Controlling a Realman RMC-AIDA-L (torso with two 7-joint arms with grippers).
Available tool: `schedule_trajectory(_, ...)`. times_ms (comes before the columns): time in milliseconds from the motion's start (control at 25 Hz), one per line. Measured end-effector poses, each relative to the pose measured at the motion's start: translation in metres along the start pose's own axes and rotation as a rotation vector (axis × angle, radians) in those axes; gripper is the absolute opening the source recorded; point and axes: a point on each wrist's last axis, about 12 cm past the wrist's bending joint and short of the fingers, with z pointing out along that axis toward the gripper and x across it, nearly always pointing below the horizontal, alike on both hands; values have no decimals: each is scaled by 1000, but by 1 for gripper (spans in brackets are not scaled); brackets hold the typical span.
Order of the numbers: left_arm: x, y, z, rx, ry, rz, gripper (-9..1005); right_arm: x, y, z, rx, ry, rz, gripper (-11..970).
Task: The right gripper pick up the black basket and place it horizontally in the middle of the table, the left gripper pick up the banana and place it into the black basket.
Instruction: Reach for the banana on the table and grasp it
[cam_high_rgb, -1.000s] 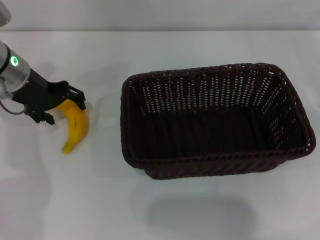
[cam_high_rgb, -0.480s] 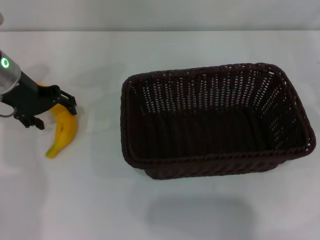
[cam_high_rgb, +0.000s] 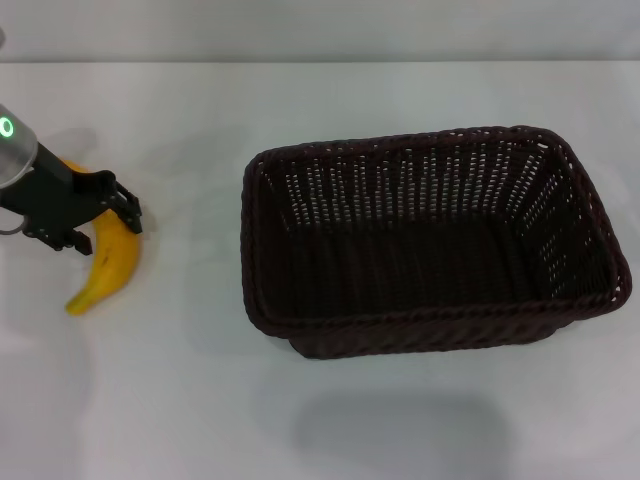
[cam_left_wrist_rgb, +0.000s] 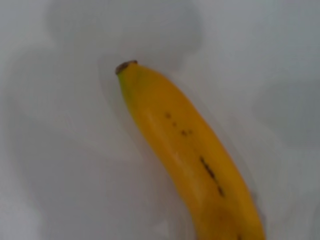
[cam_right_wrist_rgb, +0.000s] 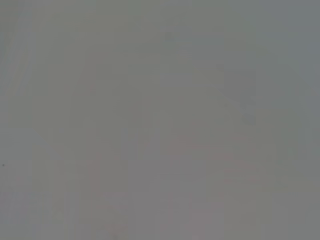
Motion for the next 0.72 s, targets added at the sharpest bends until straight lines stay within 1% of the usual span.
schedule_trajectory(120, 0, 2, 0, -6, -1, 2, 716, 0, 0, 0, -1, 2, -1, 783)
schedule_trajectory(320, 0, 3, 1, -8, -3, 21, 501, 1, 3, 1, -14, 5, 0, 783)
schedule_trajectory(360, 0, 3, 1, -8, -3, 21, 499, 1, 4, 1, -17, 6, 0, 783)
schedule_trajectory(560, -5, -1, -5, -3, -33, 87, 488, 2, 5, 0, -22, 11, 4, 783)
schedule_trajectory(680, -11, -7, -17, 42, -78, 135, 489, 2, 5, -1, -19, 11, 21, 783)
schedule_trajectory(720, -13, -11, -24, 77, -94, 165, 489, 2, 5, -1, -19, 10, 28, 783)
